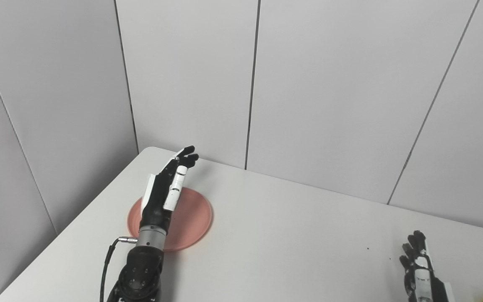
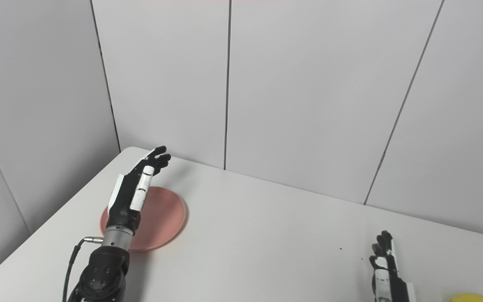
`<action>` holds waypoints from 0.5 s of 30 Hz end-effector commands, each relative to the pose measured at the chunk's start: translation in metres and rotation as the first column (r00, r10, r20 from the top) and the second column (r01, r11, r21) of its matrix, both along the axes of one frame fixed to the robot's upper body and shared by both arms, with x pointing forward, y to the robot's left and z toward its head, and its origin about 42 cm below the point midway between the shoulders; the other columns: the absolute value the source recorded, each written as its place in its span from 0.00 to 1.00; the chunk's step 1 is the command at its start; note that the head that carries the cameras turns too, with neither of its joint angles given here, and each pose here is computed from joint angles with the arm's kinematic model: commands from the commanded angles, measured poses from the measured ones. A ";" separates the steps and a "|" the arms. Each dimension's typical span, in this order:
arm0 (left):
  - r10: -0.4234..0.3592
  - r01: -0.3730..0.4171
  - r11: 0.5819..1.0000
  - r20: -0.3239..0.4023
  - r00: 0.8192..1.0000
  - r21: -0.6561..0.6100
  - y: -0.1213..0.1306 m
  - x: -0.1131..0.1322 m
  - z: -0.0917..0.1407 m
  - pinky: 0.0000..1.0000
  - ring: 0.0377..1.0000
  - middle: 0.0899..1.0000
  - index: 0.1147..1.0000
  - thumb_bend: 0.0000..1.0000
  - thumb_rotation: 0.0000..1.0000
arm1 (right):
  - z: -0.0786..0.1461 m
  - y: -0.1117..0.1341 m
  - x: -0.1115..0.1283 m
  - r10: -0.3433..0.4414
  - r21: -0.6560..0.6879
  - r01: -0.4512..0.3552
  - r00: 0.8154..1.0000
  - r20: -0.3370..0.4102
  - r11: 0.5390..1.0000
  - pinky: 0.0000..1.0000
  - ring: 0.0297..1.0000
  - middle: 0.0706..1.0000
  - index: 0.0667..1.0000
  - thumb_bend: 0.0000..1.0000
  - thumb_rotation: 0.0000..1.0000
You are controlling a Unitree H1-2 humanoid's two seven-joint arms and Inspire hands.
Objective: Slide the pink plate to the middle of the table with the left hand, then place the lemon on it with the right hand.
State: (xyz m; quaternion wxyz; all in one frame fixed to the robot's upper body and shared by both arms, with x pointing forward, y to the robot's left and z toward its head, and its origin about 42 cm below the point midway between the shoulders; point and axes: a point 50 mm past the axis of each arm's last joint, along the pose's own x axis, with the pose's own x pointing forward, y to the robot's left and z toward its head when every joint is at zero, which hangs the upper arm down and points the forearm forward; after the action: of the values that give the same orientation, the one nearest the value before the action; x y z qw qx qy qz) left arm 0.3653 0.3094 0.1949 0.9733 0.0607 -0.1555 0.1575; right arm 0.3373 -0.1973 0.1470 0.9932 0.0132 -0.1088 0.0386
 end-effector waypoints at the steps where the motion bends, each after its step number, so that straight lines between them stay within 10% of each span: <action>1: 0.026 -0.026 1.000 0.072 0.997 0.002 0.010 0.006 0.020 0.82 0.81 0.77 0.76 0.61 1.00 | 0.016 0.003 0.008 0.008 0.002 -0.008 0.999 0.052 1.000 1.00 1.00 1.00 1.00 0.43 1.00; 15: 0.191 -0.191 0.982 0.036 0.981 0.003 0.085 -0.003 0.016 0.86 0.81 0.77 0.77 0.63 1.00 | 0.019 0.006 0.006 0.009 0.004 -0.009 0.998 0.054 1.000 1.00 1.00 1.00 1.00 0.40 1.00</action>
State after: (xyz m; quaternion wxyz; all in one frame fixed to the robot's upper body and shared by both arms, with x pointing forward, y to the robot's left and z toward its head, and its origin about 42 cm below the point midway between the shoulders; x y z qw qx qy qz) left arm 0.3604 0.3830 0.1940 0.9593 0.0585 -0.1361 0.2406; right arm 0.3377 -0.1943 0.1474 0.9934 0.0150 -0.1066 0.0397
